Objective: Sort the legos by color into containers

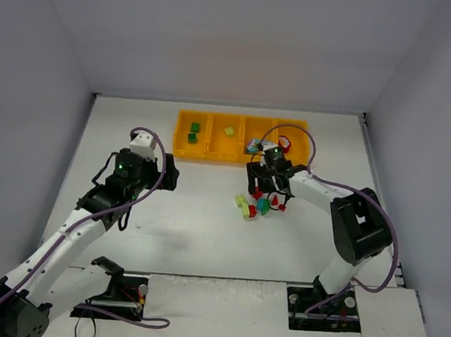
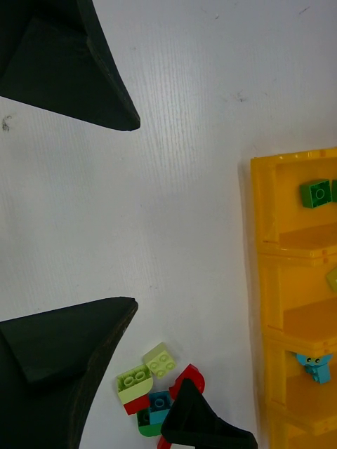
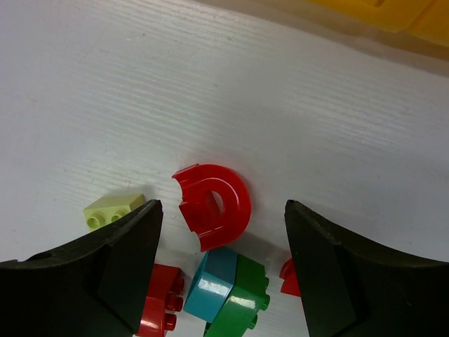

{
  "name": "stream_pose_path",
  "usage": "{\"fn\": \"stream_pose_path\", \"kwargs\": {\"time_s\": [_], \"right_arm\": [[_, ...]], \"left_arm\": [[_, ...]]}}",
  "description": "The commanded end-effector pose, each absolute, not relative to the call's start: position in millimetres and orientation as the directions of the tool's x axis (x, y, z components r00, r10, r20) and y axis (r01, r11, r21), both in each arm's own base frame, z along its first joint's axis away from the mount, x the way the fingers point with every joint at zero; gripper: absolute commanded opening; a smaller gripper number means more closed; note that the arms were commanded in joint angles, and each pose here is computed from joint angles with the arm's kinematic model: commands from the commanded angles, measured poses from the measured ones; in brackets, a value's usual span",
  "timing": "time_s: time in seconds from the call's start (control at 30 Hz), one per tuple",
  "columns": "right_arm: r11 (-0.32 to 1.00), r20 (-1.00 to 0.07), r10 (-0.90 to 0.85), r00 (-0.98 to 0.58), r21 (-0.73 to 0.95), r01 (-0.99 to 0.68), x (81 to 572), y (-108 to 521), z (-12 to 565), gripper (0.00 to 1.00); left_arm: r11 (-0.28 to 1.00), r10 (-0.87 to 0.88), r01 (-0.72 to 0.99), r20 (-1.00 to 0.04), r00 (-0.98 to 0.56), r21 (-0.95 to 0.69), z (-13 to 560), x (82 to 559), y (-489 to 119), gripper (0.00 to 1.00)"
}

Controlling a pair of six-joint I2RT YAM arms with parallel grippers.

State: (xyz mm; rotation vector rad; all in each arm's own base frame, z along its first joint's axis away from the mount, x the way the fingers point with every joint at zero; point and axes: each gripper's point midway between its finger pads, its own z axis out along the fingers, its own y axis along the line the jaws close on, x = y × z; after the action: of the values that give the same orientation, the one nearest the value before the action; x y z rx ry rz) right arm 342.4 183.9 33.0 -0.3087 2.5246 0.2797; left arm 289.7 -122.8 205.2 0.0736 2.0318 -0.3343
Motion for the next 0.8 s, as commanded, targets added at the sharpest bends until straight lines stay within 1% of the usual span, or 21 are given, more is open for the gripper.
{"fn": "stream_pose_path", "kwargs": {"time_s": [0.0, 0.23, 0.47, 0.5, 0.57, 0.6, 0.63, 0.67, 0.77], "right_arm": [[0.94, -0.601, -0.172, -0.781, 0.138, -0.313, 352.9, 197.3, 46.2, 0.67], [0.942, -0.571, -0.192, -0.798, 0.122, -0.314, 348.1, 197.9, 30.4, 0.65], [0.947, -0.561, -0.218, -0.799, 0.077, -0.312, 346.8, 196.0, 21.4, 0.55], [0.947, -0.562, -0.222, -0.797, 0.071, -0.314, 347.3, 195.9, 21.3, 0.5], [0.949, -0.562, -0.224, -0.796, 0.062, -0.311, 347.6, 195.8, 20.7, 0.45], [0.949, -0.565, -0.224, -0.794, 0.06, -0.311, 348.2, 196.2, 21.8, 0.35], [0.95, -0.571, -0.221, -0.791, 0.059, -0.308, 349.9, 195.8, 24.0, 0.3], [0.949, -0.577, -0.22, -0.787, 0.059, -0.309, 351.9, 196.9, 26.6, 0.22], [0.947, -0.608, -0.219, -0.763, 0.057, -0.317, 357.7, 199.2, 40.8, 0.07]], "left_arm": [[0.955, -0.128, 0.199, -0.91, -0.393, -0.22, 235.5, 301.1, -123.9, 0.97], [0.956, -0.125, 0.197, -0.909, -0.398, -0.218, 234.4, 301.8, -123.9, 0.97], [0.957, -0.125, 0.192, -0.908, -0.4, -0.216, 233.5, 302.4, -123.3, 0.97], [0.957, -0.125, 0.192, -0.908, -0.4, -0.216, 233.9, 302.4, -123.2, 0.98], [0.957, -0.125, 0.193, -0.909, -0.398, -0.216, 234.6, 302.5, -123.3, 0.97], [0.957, -0.125, 0.193, -0.909, -0.398, -0.216, 234.6, 302.5, -123.3, 0.97], [0.957, -0.125, 0.193, -0.909, -0.398, -0.216, 234.3, 302.1, -123.4, 0.97], [0.958, -0.125, 0.19, -0.909, -0.398, -0.215, 234.3, 302.4, -122.7, 0.97], [0.957, -0.124, 0.192, -0.908, -0.401, -0.216, 233.5, 302.2, -123.1, 0.97]]}}
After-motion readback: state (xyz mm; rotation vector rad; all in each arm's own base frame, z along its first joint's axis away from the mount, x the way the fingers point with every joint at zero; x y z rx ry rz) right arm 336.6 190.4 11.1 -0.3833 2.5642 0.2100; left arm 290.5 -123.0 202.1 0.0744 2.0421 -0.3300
